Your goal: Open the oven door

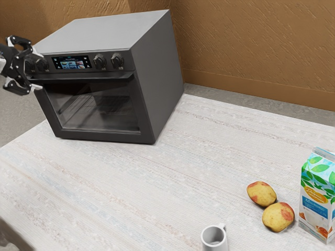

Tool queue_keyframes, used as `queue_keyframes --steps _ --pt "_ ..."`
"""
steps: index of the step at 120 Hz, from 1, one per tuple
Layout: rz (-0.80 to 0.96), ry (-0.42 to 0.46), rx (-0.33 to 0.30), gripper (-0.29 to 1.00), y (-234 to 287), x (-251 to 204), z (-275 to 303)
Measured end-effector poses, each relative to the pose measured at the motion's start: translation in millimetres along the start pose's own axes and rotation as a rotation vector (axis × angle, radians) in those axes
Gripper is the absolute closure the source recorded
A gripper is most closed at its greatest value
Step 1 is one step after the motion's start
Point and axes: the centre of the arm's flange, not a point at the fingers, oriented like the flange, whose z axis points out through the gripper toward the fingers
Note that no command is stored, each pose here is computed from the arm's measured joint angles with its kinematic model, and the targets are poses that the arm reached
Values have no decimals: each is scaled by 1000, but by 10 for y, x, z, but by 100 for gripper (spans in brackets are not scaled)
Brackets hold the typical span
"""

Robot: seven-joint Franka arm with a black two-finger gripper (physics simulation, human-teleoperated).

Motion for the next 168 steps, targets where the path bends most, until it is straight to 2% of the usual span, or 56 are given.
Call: queue_keyframes --steps 10,23,29,47,80,130,168 --pt "-46 3 34 0 -19 -36 74" --pt "17 -12 55 0 -56 378 269" --pt "32 -33 63 0 -41 426 351" --pt "39 -110 75 0 48 285 508" --pt "60 -154 92 0 98 269 742" --pt "3 -146 96 0 185 168 980" --pt "-51 -151 88 0 215 -82 1072"
